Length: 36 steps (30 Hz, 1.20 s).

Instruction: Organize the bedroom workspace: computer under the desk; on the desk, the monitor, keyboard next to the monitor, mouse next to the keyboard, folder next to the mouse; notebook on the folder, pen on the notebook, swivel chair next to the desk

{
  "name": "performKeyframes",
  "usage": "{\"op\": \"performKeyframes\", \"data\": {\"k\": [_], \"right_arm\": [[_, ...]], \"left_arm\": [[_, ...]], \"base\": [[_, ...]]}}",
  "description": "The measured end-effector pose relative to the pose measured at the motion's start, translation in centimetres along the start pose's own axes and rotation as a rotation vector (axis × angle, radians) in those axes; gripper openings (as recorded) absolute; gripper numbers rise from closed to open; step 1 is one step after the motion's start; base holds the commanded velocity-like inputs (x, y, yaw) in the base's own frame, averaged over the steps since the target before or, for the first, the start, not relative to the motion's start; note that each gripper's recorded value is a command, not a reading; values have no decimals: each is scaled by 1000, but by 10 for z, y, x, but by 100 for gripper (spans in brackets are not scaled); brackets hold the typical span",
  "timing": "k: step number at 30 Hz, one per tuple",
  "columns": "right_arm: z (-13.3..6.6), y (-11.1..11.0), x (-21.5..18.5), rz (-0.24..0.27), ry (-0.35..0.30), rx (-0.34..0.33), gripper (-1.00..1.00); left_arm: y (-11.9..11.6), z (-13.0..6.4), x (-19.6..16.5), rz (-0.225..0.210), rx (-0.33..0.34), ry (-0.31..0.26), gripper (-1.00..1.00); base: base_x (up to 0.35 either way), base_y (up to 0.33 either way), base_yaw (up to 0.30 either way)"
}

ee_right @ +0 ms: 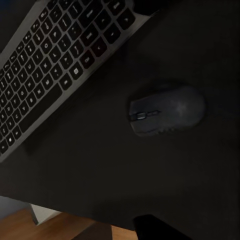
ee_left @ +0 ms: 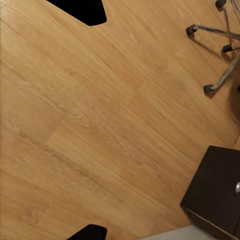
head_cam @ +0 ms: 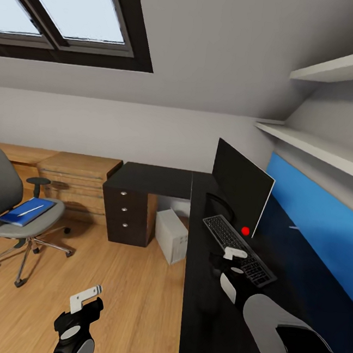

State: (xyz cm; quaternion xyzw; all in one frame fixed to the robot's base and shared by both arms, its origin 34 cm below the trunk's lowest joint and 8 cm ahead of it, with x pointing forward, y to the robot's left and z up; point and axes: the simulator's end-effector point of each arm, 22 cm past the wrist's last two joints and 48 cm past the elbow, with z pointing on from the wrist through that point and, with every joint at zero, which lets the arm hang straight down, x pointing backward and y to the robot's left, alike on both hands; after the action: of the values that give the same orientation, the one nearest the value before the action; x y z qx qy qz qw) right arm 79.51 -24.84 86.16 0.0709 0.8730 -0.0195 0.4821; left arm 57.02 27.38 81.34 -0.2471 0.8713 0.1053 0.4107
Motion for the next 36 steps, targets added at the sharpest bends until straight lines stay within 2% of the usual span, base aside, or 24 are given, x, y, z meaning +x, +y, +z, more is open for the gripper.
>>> {"op": "performKeyframes", "data": {"k": [36], "right_arm": [[29,-1,37,-2,4,1,100]], "left_arm": [[-3,33,32,-2,1,-6,100]], "base": [[0,0,0]]}}
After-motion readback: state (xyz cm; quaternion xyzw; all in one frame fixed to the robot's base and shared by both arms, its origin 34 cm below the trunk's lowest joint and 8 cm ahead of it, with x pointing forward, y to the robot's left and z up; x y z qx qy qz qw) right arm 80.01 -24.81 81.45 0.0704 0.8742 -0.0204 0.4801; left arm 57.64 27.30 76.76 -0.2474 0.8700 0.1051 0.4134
